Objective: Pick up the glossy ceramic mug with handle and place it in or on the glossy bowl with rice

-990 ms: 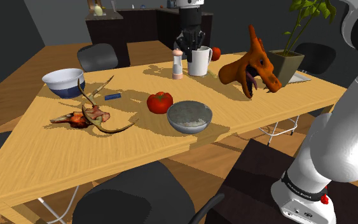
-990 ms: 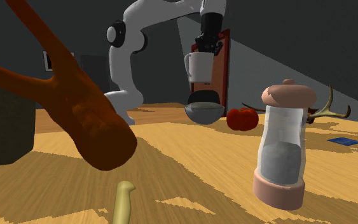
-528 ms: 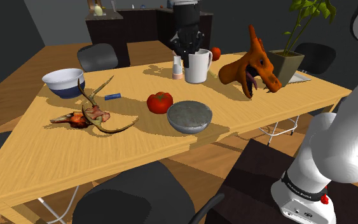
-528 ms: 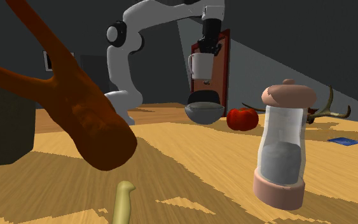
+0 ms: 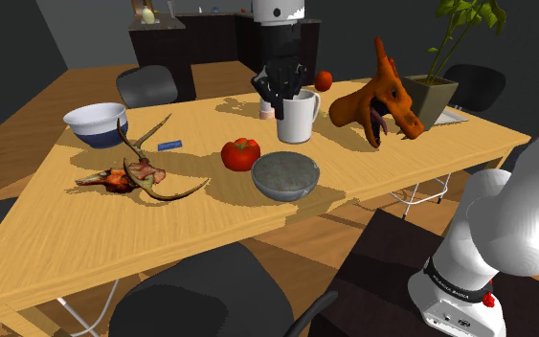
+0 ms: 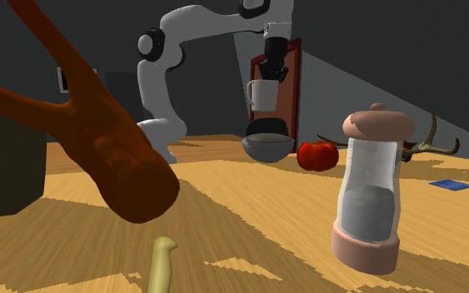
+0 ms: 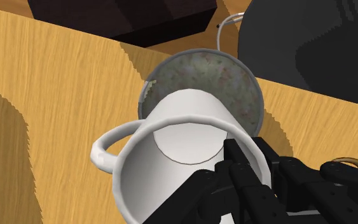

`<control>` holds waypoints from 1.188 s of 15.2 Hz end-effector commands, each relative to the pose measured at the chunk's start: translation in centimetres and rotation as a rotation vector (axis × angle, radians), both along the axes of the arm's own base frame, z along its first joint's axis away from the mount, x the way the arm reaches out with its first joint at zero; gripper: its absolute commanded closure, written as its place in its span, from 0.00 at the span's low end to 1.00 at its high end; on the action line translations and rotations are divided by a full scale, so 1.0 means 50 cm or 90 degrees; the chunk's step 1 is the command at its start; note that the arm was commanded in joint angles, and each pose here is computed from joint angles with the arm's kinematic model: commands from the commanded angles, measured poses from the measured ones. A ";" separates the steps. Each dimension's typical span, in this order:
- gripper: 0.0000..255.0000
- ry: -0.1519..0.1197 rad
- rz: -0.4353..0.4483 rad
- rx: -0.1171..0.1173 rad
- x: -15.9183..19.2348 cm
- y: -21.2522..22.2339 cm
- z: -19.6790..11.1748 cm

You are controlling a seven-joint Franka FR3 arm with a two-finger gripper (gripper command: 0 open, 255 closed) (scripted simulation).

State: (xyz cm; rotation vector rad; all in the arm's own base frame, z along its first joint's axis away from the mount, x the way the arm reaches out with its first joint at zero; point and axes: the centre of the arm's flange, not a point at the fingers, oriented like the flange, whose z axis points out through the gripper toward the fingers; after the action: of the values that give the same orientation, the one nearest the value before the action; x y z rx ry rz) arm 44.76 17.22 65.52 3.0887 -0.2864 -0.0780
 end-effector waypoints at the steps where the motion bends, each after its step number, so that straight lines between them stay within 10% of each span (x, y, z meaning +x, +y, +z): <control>1: 1.00 0.000 0.000 0.000 0.000 0.000 -0.022; 18: 1.00 0.000 0.000 0.000 0.000 0.000 -0.140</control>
State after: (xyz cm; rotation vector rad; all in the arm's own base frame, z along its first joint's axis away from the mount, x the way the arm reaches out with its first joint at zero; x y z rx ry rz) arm 44.74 17.21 58.54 3.0890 -0.2867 -0.0776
